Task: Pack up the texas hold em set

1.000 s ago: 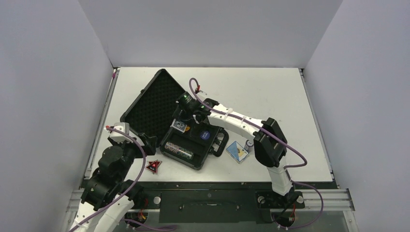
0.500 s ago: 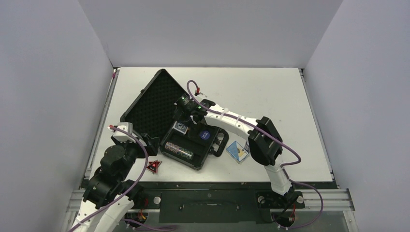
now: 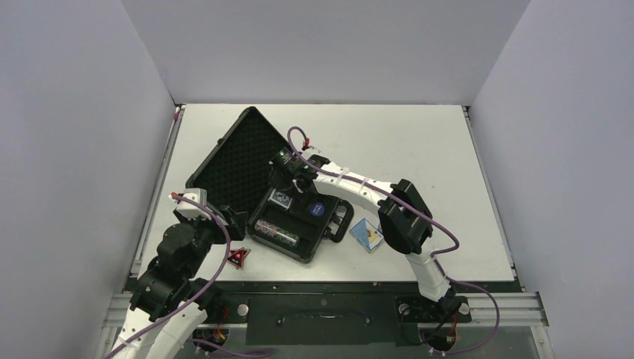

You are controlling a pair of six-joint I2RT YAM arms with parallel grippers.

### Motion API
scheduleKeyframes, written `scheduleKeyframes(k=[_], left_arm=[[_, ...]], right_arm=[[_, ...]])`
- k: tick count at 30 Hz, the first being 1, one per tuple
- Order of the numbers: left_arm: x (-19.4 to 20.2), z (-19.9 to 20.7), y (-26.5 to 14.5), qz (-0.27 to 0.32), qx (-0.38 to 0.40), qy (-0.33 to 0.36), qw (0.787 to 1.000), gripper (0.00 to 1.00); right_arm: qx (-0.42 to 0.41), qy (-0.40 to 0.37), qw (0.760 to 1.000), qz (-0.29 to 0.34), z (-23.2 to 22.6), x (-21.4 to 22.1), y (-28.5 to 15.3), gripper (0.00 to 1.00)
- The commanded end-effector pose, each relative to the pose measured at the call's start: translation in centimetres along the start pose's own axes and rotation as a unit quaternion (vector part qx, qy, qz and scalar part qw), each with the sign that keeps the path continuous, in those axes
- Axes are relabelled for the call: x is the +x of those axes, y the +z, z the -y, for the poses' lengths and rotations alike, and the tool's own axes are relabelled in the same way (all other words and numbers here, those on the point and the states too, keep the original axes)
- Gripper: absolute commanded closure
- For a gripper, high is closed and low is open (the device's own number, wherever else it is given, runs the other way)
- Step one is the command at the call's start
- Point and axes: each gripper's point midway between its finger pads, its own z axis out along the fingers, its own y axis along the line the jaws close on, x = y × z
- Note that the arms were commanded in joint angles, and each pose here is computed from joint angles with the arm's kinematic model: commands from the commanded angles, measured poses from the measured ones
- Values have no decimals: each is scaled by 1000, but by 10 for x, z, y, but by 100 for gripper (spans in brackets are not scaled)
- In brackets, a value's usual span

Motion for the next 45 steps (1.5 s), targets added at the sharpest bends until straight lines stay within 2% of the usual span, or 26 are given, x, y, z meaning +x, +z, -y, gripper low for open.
scheduleKeyframes(k=[1, 18, 33, 41, 45], left_arm=[[-12, 7, 2, 21, 14, -5, 1000, 4], [-12, 6, 2, 21, 12, -6, 1000, 4], [-13, 5, 1, 24, 9, -8, 1000, 4], [-13, 5, 0, 26, 8, -9, 1000, 4], [-14, 4, 0, 28, 7, -9, 1000, 4]], right_arm=[[-14, 16, 999, 25, -13, -13, -5, 100], [-4, 34, 998, 55, -7, -35, -1, 100], [9, 13, 1000, 26, -1, -5, 3, 100], [48, 17, 998, 22, 16, 1, 2, 100], [96, 18, 995, 22, 37, 4, 4, 100]])
